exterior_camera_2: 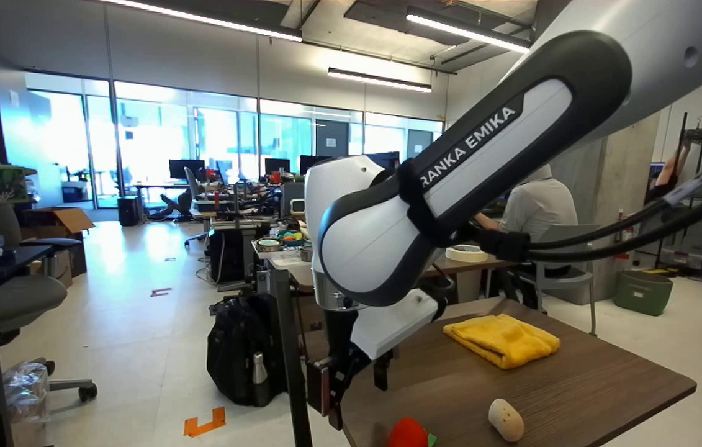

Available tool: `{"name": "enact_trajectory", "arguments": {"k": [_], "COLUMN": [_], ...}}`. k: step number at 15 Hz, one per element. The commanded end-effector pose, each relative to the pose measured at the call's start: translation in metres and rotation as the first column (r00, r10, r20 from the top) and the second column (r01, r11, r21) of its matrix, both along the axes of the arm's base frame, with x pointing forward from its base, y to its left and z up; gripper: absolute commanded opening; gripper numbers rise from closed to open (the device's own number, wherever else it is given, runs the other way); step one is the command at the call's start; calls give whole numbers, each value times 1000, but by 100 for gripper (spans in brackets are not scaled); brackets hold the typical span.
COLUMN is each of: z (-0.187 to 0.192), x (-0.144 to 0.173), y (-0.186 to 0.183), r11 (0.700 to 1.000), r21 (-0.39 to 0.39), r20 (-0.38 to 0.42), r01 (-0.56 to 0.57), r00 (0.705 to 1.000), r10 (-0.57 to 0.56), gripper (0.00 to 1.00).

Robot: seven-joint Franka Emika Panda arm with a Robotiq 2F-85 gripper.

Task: Use the towel to wipe the table

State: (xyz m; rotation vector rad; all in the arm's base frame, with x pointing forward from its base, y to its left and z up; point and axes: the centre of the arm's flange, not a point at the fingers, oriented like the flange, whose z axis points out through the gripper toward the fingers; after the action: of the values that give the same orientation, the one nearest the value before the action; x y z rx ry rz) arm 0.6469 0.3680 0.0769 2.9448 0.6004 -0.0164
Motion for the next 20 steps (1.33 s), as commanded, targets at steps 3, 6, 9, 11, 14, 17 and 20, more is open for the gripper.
{"name": "enact_trajectory", "arguments": {"k": [3, 6, 9, 11, 14, 17, 20], "z": [35, 48, 40, 28, -1, -16, -25], "x": [-40, -53, -56, -55, -57, -63, -68], "y": [-24, -38, -50, -57, -63, -63, -62], "r11": [993, 981, 965, 954, 936, 920, 902], "r21": [-54, -55, -4, 31, 109, 190, 243], "r20": [-36, -92, -124, -184, -206, -162, -129], "r01": [-104, -188, -262, -298, -334, -342, -356], "r00": [994, 979, 958, 937, 914, 914, 910], "r10": [102, 182, 259, 298, 350, 373, 393], "gripper": [100, 100, 100, 100, 100, 75, 58]}}
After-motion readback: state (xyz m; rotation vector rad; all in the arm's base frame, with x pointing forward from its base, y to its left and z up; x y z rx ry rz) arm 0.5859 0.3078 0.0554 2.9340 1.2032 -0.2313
